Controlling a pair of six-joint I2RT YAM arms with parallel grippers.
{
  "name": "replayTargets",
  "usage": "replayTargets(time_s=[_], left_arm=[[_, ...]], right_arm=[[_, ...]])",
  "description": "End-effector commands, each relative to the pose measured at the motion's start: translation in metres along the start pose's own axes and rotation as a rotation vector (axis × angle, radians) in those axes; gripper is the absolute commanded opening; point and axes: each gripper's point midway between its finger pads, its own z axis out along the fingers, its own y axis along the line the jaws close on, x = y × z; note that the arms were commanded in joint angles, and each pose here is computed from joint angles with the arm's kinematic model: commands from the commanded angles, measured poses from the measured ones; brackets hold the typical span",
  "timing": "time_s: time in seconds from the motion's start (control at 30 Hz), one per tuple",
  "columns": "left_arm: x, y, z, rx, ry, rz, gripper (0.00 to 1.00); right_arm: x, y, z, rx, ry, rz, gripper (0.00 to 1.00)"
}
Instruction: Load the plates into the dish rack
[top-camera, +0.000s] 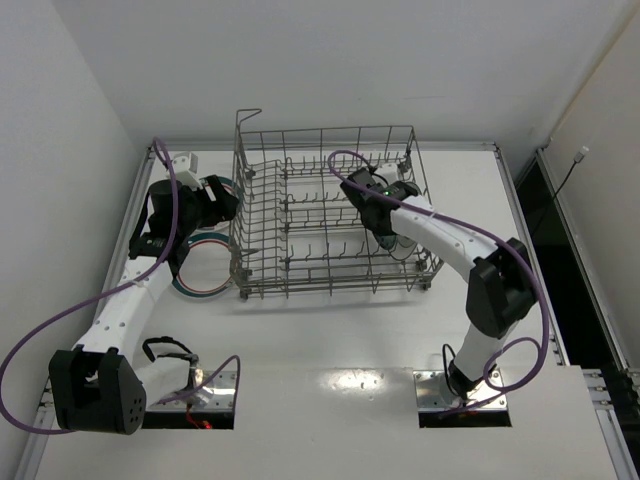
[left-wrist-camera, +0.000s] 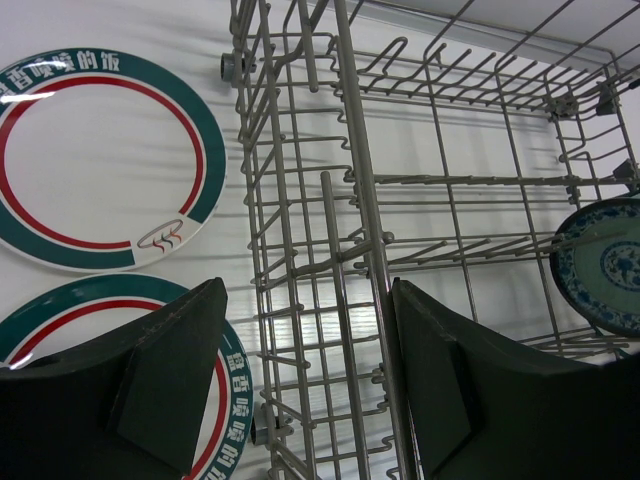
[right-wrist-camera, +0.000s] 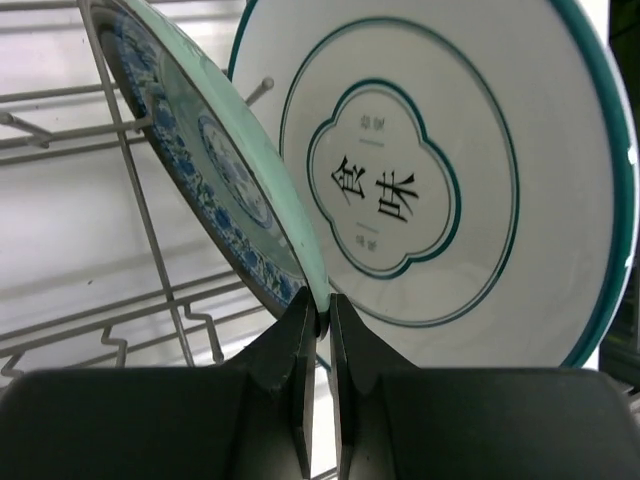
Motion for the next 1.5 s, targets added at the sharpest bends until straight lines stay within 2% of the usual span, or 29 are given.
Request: replayTargets(time_s=[0.0, 0.13, 0.33, 0.4, 0.43, 0.47, 0.5, 0.67, 0.77, 0.83, 0.93, 1.0, 1.03, 1.07, 1.1, 1.17, 1.33, 1.37, 1.4, 1.47], left_arm=[[0.006, 0.017, 0.0, -0.07, 0.034, 0.025, 0.63], [0.006, 0.017, 0.0, -0.07, 0.034, 0.025, 0.63], [0.006, 0.017, 0.0, -0.07, 0.034, 0.025, 0.63], [0.006, 0.017, 0.0, -0.07, 0.034, 0.025, 0.63], [0.006, 0.017, 0.0, -0.07, 0.034, 0.025, 0.63], [0.006, 0.017, 0.0, -0.07, 0.034, 0.025, 0.63], [0.006, 0.017, 0.0, -0.07, 0.034, 0.025, 0.63], [0.006, 0.017, 0.0, -0.07, 0.034, 0.025, 0.67], [0.008, 0.021, 0.0, -0.091, 0.038, 0.025, 0.67], [0.008, 0.028, -0.001, -0.135, 0.034, 0.025, 0.67], [-0.013, 0.05, -0.02, -0.293, -0.062, -0.018, 0.69], [-0.024, 0.092, -0.044, -0.547, -0.156, -0.08, 0.87], [-0.015, 0.11, -0.055, -0.646, -0.142, -0.113, 0.94], [-0.02, 0.132, -0.064, -0.739, -0.182, -0.196, 1.0], [-0.02, 0.146, -0.07, -0.794, -0.192, -0.229, 1.0], [-0.018, 0.171, -0.069, -0.826, -0.195, -0.308, 1.0], [-0.002, 0.187, -0.03, -0.667, -0.062, -0.472, 1.0], [-0.006, 0.19, -0.024, -0.635, -0.067, -0.499, 1.0], [0.006, 0.183, -0.009, -0.565, -0.006, -0.519, 1.0], [0.005, 0.183, -0.004, -0.536, -0.007, -0.525, 1.0]], right_arm=[[-0.001, 0.011, -0.01, -0.066, 0.023, 0.053, 0.01], [0.006, 0.025, -0.015, -0.19, 0.086, 0.08, 0.05], [-0.014, 0.032, -0.03, -0.321, 0.095, 0.056, 0.17], [-0.018, 0.032, -0.036, -0.358, 0.102, 0.033, 0.26], [-0.02, 0.029, -0.036, -0.359, 0.113, 0.016, 0.36], [-0.023, 0.029, -0.037, -0.362, 0.106, 0.02, 0.36], [-0.021, 0.024, -0.036, -0.352, 0.119, 0.011, 0.44], [-0.042, -0.012, -0.043, -0.284, 0.052, 0.023, 0.57], [-0.068, -0.042, -0.06, -0.23, -0.033, 0.034, 0.57], [-0.094, -0.061, -0.085, -0.243, -0.165, 0.087, 0.57], [-0.114, -0.072, -0.116, -0.326, -0.303, 0.167, 0.58], [-0.113, -0.067, -0.12, -0.375, -0.332, 0.182, 0.58], [-0.111, -0.066, -0.124, -0.399, -0.344, 0.187, 0.58], [-0.107, -0.061, -0.121, -0.414, -0.334, 0.179, 0.58], [-0.099, -0.052, -0.116, -0.445, -0.318, 0.165, 0.58], [-0.084, -0.04, -0.107, -0.478, -0.275, 0.148, 0.58], [-0.073, -0.015, -0.104, -0.565, -0.239, 0.113, 0.58], [-0.067, -0.011, -0.1, -0.57, -0.224, 0.105, 0.58], [-0.067, -0.015, -0.097, -0.565, -0.231, 0.116, 0.58], [-0.059, -0.013, -0.091, -0.558, -0.213, 0.097, 0.58]])
